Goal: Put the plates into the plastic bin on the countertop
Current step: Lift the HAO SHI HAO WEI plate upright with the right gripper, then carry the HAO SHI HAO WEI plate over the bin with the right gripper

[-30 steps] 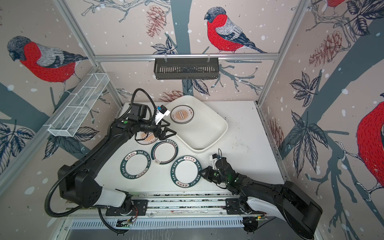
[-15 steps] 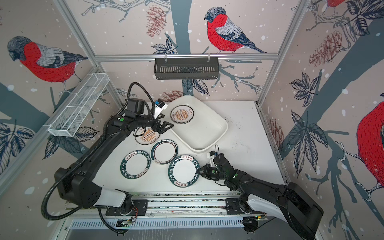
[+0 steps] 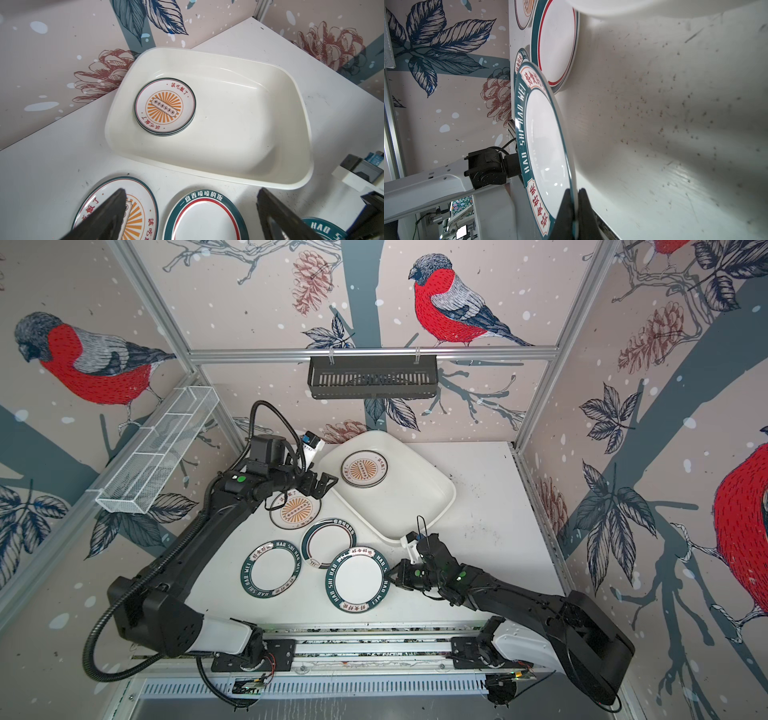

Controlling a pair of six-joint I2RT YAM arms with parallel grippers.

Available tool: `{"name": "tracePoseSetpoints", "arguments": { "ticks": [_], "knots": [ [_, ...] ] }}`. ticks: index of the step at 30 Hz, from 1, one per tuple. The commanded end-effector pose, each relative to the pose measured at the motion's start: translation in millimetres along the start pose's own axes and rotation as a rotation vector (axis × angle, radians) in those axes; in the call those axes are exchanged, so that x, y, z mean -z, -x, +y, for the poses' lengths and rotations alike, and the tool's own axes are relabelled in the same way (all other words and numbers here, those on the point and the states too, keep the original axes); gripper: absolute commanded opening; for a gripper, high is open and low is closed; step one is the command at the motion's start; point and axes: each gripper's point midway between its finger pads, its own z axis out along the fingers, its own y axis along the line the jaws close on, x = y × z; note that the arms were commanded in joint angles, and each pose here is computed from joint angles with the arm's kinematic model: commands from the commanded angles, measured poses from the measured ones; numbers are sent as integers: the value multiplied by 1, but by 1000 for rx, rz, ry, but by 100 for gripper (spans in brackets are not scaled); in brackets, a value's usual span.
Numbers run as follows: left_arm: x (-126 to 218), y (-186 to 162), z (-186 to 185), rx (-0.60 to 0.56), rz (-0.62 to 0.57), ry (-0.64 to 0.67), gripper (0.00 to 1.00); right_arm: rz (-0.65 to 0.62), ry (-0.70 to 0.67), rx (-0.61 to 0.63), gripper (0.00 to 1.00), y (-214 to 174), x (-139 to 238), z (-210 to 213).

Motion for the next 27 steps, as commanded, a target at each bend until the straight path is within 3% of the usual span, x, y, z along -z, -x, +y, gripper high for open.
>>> {"name": "tracePoseSetpoints", "arguments": {
  "ticks": [1,6,14,27],
  "knots": [
    [7,10,28,36,-31,129,97,47,28,72,3,0,-2,15],
    [27,14,56,107,-65,162,97,66,44,114,3,13,-4,34],
    [52,23,56,82,-117,182,97,31,88,150,2,45,7,59],
    [48,18,31,70,-131,48,97,-115,15,164,3,157,66,35]
  ]
}}
